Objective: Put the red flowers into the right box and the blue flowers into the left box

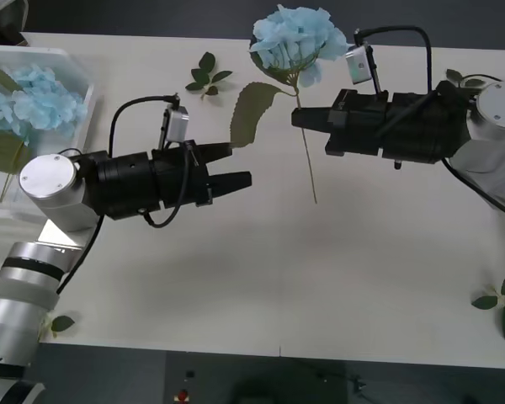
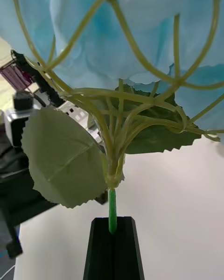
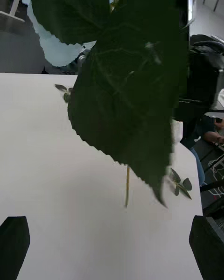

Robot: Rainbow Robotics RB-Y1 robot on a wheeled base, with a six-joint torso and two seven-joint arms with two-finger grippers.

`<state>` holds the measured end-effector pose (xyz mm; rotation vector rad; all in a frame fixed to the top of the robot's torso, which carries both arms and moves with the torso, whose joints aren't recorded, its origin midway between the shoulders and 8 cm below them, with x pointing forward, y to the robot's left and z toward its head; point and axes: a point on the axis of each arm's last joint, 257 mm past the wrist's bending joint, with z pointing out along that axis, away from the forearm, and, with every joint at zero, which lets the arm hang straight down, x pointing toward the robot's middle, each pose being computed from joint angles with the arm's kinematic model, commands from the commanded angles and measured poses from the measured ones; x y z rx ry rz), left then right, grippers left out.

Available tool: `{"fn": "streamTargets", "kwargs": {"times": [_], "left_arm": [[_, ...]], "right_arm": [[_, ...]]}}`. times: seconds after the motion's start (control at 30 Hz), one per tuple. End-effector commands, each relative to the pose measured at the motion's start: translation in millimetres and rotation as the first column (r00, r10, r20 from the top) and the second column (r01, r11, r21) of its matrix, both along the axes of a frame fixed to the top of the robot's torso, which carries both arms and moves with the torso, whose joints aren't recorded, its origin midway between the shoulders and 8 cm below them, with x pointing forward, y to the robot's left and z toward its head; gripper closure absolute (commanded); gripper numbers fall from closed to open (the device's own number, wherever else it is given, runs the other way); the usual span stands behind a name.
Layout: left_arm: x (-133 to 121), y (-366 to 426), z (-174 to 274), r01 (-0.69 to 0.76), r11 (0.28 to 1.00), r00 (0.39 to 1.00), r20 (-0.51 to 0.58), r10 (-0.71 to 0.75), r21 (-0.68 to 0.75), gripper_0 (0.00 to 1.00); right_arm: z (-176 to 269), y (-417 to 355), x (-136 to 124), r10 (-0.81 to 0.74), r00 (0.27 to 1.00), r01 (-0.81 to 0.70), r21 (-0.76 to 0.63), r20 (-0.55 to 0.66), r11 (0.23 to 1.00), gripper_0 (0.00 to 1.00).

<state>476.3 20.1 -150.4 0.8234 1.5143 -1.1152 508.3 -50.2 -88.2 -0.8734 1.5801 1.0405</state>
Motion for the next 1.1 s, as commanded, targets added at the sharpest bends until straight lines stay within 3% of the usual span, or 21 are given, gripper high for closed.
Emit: {"fn": "streamTargets", "kwargs": {"times": [0.03, 0.37, 0.6, 0.63, 0.8, 1.1], "left_arm": [[8.5, -19.8, 29.9, -0.002, 1.000, 0.998, 0.060, 0.004, -0.028, 0.00], [3.0, -45.8, 26.3, 0.004, 0.998, 0.999, 0.046, -0.001, -0.055, 0.00], [-14.3, -62.1, 12.1, 0.050, 0.998, 0.999, 0.020, -0.049, -0.046, 0.00], [-16.3, -64.7, 10.9, 0.057, 0.997, 0.998, 0.019, -0.056, -0.043, 0.09], [-21.9, -73.7, 9.7, 0.075, 0.996, 0.997, 0.016, -0.074, -0.044, 0.26], [-20.7, -91.6, 12.7, 0.078, 0.997, 0.996, 0.039, -0.077, -0.024, 0.28]], "right_arm": [[29.9, -0.5, -9.7, 0.014, 0.997, -0.016, 0.036, 0.077, 0.999, 1.00], [41.9, 12.5, -24.5, 0.035, 0.996, -0.041, 0.080, 0.081, 0.996, 1.00], [41.1, 17.2, -32.3, 0.064, 0.997, -0.068, 0.093, 0.054, 0.993, 1.00], [41.1, 17.9, -33.5, 0.068, 0.997, -0.072, 0.097, 0.048, 0.993, 1.00], [40.7, 18.5, -35.1, 0.074, 0.996, -0.077, 0.100, 0.040, 0.992, 1.00], [39.6, 19.7, -36.5, 0.079, 0.997, -0.081, 0.105, 0.024, 0.991, 1.00]]}}
